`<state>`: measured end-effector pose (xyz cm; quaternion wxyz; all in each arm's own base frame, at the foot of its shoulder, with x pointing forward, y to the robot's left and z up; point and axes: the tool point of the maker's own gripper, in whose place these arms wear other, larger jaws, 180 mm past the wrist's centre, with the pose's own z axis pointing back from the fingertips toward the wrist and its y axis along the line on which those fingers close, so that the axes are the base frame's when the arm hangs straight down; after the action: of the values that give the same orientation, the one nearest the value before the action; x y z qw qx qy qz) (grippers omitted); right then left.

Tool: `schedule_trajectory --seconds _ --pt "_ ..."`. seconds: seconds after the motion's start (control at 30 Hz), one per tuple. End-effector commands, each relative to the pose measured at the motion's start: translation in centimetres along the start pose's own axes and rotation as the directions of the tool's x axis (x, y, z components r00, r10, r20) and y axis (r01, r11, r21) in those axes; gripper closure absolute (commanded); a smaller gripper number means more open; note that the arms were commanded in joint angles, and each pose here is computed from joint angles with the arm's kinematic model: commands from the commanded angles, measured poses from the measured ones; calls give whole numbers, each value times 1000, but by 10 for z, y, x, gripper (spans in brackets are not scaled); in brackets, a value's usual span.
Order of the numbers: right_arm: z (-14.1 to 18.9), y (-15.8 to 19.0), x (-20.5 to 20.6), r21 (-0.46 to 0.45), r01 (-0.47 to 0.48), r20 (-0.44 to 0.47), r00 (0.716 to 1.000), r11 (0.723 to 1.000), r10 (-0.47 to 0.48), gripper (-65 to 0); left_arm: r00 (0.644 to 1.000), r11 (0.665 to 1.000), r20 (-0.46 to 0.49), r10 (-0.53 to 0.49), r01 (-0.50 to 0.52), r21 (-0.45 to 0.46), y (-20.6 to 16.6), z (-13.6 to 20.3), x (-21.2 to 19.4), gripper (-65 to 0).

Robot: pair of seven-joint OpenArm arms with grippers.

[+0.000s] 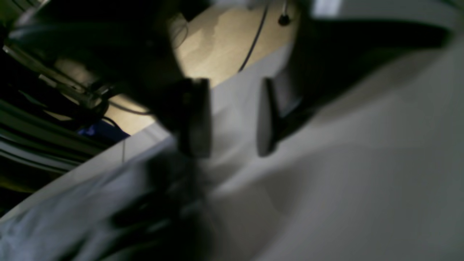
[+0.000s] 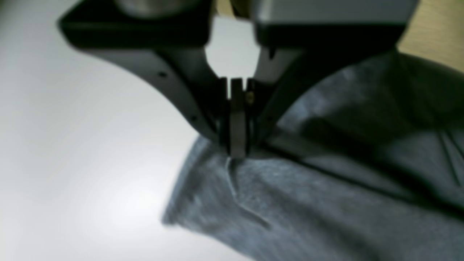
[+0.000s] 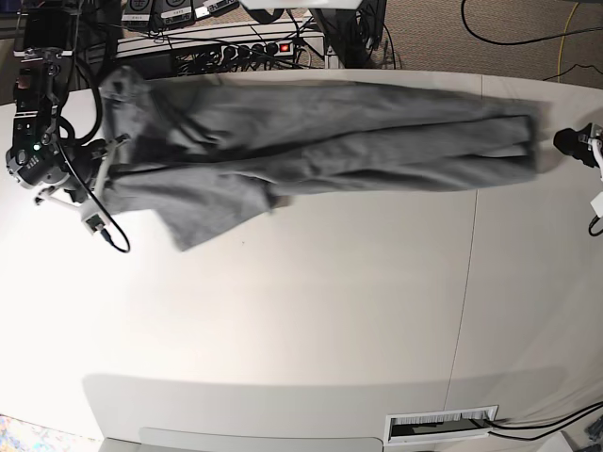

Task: Fold the T-shirt properly
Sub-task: 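Fold the hem edge with both grippers over toward the collar edge, then regrasp the folded strip ends with both grippers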

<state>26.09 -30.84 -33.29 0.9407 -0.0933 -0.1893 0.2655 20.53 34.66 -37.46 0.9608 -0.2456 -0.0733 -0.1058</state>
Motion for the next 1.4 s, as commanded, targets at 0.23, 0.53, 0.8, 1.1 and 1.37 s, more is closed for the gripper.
schedule_trajectory --seconds 0.23,0.53,0.8,1.1,1.37 --pt "12 -12 35 -30 -3 175 985 1000 8 -279 998 1000 62 -11 9 25 4 18 16 -260" --pt "15 -13 67 -52 17 313 950 999 0 -279 995 998 83 -55 58 -29 -16 1 29 -257" --pt "7 -9 63 -79 27 285 958 996 -4 -279 971 957 161 -178 209 -202 -91 -49 57 -128" --pt "2 -12 50 -98 23 225 974 995 0 -279 896 880 220 -386 429 -205 -146 -46 78 -21" --pt "2 -12 50 -97 24 225 974 995 -1 -279 826 824 303 -476 539 -175 -181 -57 94 0"
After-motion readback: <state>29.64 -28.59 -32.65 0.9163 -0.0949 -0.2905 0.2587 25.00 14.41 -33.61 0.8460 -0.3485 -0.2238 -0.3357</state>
